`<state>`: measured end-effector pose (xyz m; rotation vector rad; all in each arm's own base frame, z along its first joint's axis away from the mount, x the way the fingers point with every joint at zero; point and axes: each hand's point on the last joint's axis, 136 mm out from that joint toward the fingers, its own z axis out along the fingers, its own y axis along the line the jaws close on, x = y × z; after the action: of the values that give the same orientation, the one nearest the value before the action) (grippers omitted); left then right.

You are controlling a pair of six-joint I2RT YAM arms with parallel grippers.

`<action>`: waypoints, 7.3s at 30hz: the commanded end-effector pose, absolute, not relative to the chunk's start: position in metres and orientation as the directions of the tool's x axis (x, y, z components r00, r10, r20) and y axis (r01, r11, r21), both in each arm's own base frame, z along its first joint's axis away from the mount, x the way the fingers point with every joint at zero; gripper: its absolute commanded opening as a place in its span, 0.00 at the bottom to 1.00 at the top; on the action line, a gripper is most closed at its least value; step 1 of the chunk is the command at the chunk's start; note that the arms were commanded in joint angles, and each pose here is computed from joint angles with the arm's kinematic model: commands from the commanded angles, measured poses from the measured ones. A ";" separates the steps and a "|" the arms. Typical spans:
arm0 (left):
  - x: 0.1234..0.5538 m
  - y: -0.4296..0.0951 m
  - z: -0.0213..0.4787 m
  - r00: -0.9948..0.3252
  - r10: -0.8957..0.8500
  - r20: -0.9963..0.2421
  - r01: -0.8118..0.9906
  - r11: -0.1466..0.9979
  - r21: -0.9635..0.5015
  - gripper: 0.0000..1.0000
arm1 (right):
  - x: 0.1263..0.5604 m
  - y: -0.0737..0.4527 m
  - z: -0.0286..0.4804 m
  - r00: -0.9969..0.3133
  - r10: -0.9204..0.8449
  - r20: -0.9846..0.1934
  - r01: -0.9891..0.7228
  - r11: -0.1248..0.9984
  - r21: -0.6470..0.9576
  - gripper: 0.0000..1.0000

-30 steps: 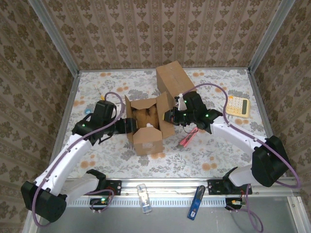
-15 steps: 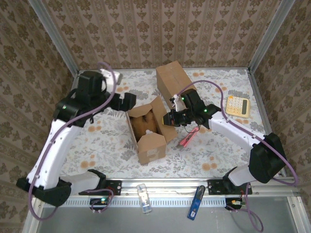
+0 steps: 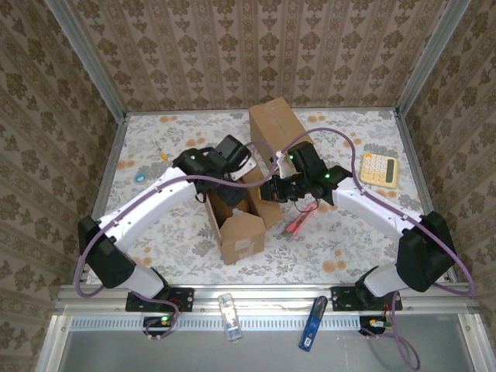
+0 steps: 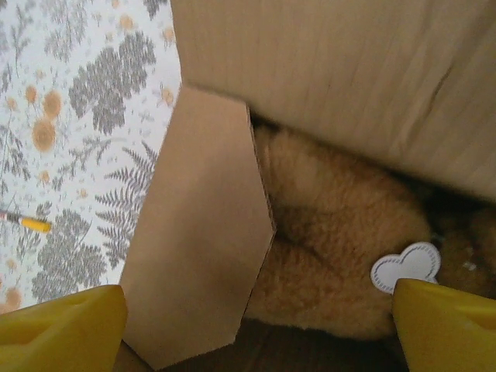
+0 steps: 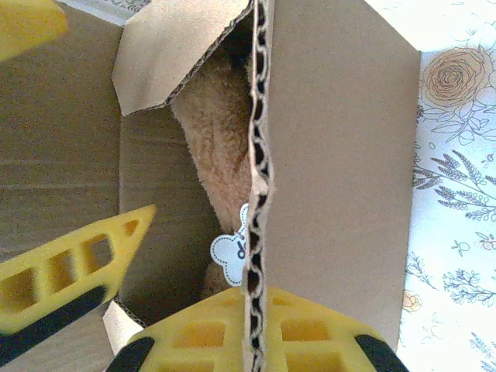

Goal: Unpack the express box

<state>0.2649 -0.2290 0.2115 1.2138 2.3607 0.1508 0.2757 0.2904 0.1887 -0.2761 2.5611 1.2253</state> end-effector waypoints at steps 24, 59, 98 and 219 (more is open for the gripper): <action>0.304 -0.190 0.195 -0.450 0.836 -0.315 0.564 0.539 0.626 0.62 | 0.277 0.292 0.182 -0.943 -0.043 -0.329 -0.286 0.609 0.740 0.00; 0.307 -0.159 0.267 -0.631 0.583 -0.511 0.522 0.807 0.276 0.00 | 0.284 0.255 0.255 -0.777 -0.186 -0.601 -0.540 0.688 0.485 0.73; 0.298 -0.169 0.271 -0.648 0.574 -0.501 0.568 0.802 0.185 0.00 | 0.271 0.392 0.247 0.281 -0.822 -0.495 -0.680 0.194 -0.707 0.00; 0.321 -0.102 0.224 -0.871 0.335 -0.360 0.306 0.942 0.136 0.00 | 0.262 0.287 0.360 -0.298 0.135 -0.945 -0.532 0.798 0.282 0.00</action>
<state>0.3159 -0.1201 0.2239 0.5559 2.6904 0.0190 0.2604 0.3029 0.3314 -0.4117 1.8468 0.6480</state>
